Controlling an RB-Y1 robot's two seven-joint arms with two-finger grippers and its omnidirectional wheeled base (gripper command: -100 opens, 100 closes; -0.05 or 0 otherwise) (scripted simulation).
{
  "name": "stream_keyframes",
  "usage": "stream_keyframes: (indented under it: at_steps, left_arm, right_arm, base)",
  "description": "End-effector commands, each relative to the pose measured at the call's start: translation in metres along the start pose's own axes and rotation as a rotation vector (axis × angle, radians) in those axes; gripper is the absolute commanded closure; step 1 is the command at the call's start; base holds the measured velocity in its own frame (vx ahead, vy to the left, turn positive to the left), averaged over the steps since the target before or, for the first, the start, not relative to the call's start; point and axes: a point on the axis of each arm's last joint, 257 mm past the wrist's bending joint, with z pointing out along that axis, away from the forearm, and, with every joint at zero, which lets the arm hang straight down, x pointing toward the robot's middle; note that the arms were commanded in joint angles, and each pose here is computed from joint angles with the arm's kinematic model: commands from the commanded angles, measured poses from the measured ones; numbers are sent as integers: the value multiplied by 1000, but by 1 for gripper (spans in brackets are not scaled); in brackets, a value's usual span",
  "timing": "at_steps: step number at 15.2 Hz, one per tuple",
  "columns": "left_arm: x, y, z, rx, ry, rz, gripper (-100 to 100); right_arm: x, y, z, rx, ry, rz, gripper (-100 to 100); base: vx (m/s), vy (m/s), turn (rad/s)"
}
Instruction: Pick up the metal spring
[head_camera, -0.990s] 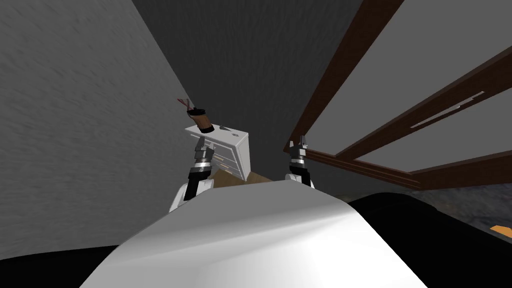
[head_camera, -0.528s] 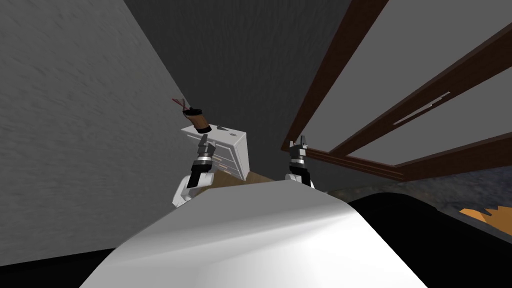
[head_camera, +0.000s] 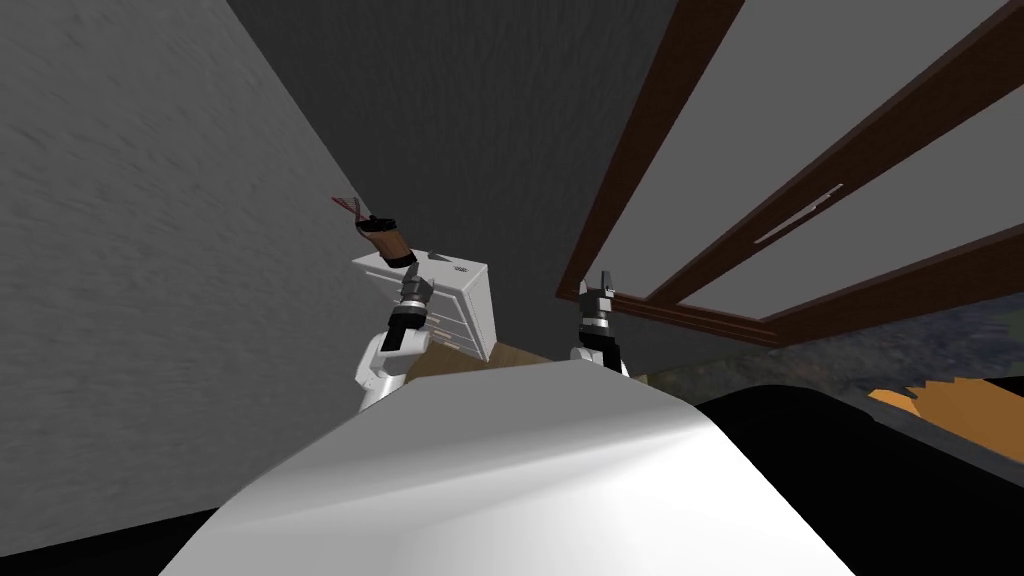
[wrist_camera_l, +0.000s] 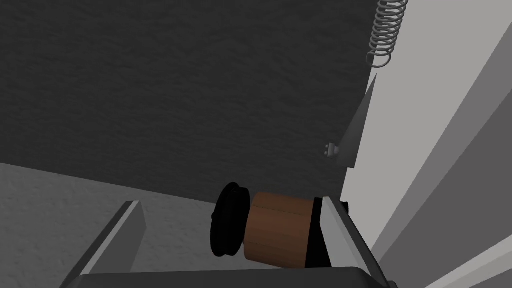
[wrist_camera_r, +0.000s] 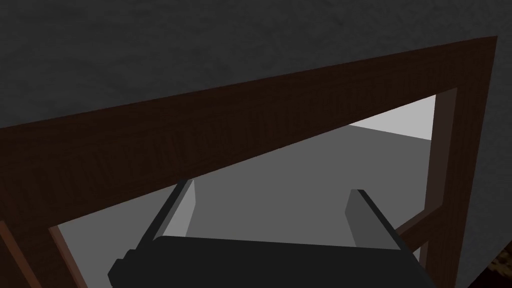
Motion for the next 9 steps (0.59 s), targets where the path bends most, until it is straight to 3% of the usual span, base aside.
stream_keyframes:
  at_steps: [1,2,9]
  left_arm:
    - [-2,2,7,-17,-6,-10,-100]
    - [-10,11,18,-45,-20,-29,-100]
    - [-22,24,53,-119,-61,-78,-100]
  right_arm:
    - [0,0,0,0,0,0,0]
    - [0,0,0,0,0,0,0]
    - [0,0,0,0,0,0,0]
  base:
    - [-16,-7,-40]
    - [-17,-7,-88]
    - [-19,-7,-78]
